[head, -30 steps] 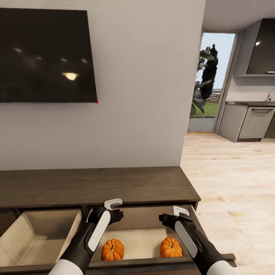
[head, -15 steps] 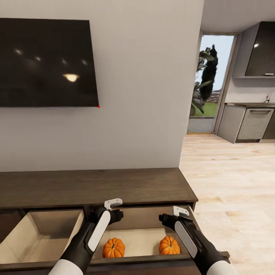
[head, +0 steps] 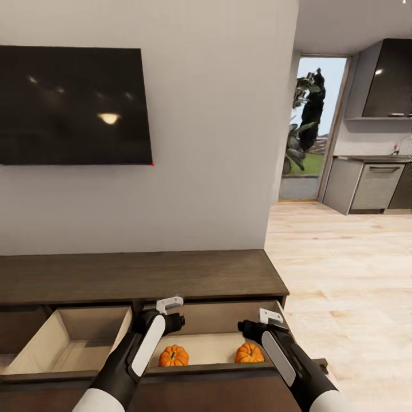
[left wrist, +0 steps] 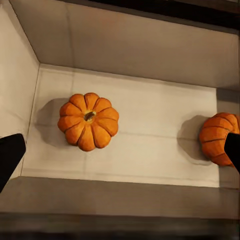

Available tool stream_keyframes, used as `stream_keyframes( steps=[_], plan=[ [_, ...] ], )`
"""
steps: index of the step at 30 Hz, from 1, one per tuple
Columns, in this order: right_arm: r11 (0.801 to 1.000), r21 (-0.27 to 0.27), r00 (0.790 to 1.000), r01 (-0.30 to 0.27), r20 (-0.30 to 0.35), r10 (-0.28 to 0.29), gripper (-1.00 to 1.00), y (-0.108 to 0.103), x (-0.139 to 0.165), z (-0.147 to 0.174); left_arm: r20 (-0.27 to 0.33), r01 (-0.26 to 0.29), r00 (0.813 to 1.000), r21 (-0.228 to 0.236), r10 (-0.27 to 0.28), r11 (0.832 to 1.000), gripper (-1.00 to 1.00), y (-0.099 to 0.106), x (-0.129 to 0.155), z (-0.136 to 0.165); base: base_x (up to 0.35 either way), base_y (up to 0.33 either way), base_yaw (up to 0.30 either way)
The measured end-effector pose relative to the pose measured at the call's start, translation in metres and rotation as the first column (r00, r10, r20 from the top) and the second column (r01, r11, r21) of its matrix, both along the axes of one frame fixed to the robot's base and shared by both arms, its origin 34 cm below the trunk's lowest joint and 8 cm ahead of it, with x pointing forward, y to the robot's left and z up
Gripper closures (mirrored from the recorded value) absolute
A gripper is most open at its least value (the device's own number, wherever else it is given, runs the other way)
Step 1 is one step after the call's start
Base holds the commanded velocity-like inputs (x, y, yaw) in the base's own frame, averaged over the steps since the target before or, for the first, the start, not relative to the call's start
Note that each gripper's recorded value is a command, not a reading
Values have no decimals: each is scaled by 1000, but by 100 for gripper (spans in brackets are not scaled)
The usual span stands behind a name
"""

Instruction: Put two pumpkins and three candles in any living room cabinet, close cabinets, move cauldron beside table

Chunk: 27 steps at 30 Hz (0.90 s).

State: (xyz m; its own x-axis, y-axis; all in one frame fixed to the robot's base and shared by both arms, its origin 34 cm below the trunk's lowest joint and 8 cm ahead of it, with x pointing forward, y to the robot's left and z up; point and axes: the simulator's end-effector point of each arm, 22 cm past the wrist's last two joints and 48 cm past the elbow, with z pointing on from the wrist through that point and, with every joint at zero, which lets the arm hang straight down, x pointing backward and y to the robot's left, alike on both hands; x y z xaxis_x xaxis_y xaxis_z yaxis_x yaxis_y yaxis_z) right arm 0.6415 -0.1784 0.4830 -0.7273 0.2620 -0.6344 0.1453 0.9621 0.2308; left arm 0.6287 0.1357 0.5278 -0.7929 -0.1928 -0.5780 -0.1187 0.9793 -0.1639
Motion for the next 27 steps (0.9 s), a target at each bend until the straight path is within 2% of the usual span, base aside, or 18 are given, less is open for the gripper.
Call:
stream_keyframes(
  steps=[23,27],
  plan=[
    [1000,-2,1000,-1,1,1,-100,0,11,50,-2,2,1000,0,-2,1000,-100,0,11,49,-330,0,0],
    [1000,-2,1000,0,2,0,-100,-1,11,50,-2,2,1000,1,-2,1000,-100,0,11,49,-330,0,0]
  ],
)
